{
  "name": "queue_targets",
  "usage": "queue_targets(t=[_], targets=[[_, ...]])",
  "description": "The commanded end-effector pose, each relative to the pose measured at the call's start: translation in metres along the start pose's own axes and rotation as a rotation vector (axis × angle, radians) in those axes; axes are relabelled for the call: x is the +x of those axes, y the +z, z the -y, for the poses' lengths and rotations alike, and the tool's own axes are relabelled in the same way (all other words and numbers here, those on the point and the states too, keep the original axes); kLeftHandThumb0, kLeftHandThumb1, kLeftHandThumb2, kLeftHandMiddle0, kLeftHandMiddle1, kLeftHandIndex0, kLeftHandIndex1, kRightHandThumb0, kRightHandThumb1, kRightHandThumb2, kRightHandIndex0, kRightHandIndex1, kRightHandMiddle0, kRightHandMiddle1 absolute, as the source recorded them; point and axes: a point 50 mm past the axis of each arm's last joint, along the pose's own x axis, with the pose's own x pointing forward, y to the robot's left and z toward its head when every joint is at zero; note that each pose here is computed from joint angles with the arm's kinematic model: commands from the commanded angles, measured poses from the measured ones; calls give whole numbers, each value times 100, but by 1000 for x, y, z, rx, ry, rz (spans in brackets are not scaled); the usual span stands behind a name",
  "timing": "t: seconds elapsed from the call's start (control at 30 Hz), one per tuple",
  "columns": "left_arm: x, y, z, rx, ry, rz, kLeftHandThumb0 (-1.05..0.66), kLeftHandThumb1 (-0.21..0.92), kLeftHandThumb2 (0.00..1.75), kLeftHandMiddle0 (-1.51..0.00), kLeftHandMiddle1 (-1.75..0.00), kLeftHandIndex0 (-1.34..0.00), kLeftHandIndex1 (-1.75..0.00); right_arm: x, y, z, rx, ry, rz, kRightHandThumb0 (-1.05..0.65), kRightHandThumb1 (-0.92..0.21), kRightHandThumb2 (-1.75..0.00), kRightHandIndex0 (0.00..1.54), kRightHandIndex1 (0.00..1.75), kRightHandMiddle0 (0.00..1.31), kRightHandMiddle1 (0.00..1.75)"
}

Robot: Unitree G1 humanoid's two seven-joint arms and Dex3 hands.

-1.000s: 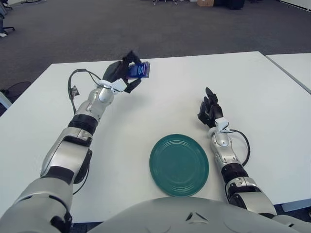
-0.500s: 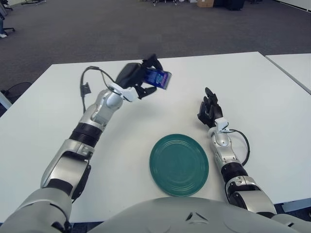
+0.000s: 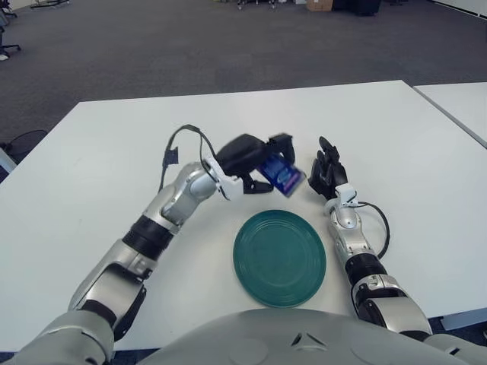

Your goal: Put the gum into the plate.

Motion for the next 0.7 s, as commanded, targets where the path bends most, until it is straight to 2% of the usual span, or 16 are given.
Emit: queue_targets(t=[0.0, 0.3, 0.4, 0.67], targets=[[-3, 18, 9, 78, -159, 48, -50, 25, 139, -122, -175, -66, -175, -81, -96, 9, -50, -11, -505, -84, -92, -88, 6, 0, 0, 7], [-11, 31, 17, 154, -328, 101, -47, 33, 129, -123, -175, -60, -175, -80, -91, 7, -99, -8, -471, -88, -92, -88, 3, 0, 0, 0], [-10, 35, 24, 210, -419, 130, -47, 35, 127, -120, -175, -58, -175, -80, -90, 5, -97, -23, -459, -88, -92, -88, 3, 0, 0, 0], [-7, 40, 34, 264, -505, 165, -44, 45, 114, -112, -175, -51, -175, -80, -88, 3, -82, -31, -446, -86, -92, -90, 2, 0, 0, 0]])
